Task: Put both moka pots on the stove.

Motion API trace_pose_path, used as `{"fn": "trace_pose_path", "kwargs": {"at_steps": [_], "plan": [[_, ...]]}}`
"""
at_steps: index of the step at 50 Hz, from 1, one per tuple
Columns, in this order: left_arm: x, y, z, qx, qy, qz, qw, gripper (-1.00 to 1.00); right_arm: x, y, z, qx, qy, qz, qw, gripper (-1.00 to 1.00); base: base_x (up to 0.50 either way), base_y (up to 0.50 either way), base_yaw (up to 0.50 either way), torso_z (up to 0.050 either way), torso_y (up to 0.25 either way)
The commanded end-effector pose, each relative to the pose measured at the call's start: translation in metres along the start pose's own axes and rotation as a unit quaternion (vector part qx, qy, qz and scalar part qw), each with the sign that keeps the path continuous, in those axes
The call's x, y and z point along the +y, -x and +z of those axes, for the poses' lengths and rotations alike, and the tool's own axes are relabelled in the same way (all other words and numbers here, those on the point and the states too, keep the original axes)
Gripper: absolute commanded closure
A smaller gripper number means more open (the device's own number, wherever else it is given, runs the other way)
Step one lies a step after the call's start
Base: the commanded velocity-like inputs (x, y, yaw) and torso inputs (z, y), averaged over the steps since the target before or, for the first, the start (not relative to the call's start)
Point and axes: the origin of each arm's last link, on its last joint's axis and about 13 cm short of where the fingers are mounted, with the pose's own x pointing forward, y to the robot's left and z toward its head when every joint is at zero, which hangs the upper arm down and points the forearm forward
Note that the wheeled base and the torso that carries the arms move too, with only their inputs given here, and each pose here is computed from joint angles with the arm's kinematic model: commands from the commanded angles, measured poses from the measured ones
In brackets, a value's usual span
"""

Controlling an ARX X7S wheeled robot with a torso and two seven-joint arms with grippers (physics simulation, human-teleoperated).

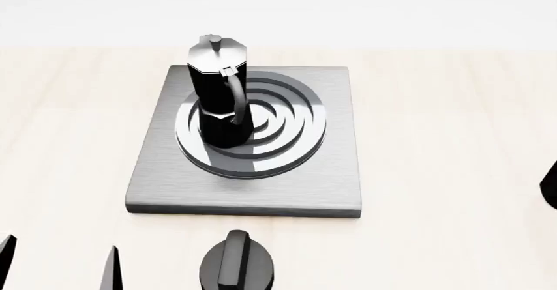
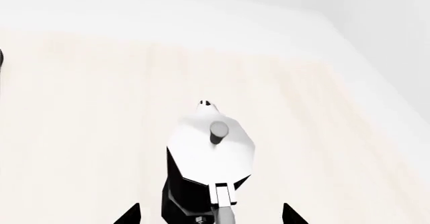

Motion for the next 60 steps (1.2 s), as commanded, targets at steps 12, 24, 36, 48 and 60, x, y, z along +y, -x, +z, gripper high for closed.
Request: {"fn": "trace_pose_path", "kwargs": {"at_steps": [12, 24, 36, 48, 60], "plan": [[-0.001, 0.0, -0.002, 0.003, 0.001, -0.001, 1.0, -1.0, -0.005, -0.021, -0.026, 0.033, -0.023, -0.002, 0.999, -1.0, 0.0, 0.0, 0.0, 0.0, 0.0], [0.0, -0.001, -0.002, 0.004, 0.001, 0.0, 1.0, -1.0, -0.001, -0.036, -0.039, 0.031, -0.023, -0.015, 0.999, -1.0, 0.0, 0.0, 0.0, 0.0, 0.0], [0.0, -0.001, -0.003, 0.003, 0.0, 0.001, 1.0, -1.0, 0.014, -0.042, -0.053, 0.051, -0.026, -0.003, 0.998, -1.0, 0.0, 0.0, 0.0, 0.0, 0.0], [0.0, 0.0, -0.003, 0.004, 0.0, 0.0, 1.0, -1.0, 0.014, -0.041, -0.062, 0.063, -0.04, -0.006, 0.997, 1.0, 0.0, 0.0, 0.0, 0.0, 0.0], [0.0, 0.0, -0.004, 0.004, 0.0, -0.001, 1.0, -1.0, 0.017, -0.043, -0.058, 0.053, -0.04, -0.002, 0.998, 1.0, 0.0, 0.0, 0.0, 0.0, 0.0]]}}
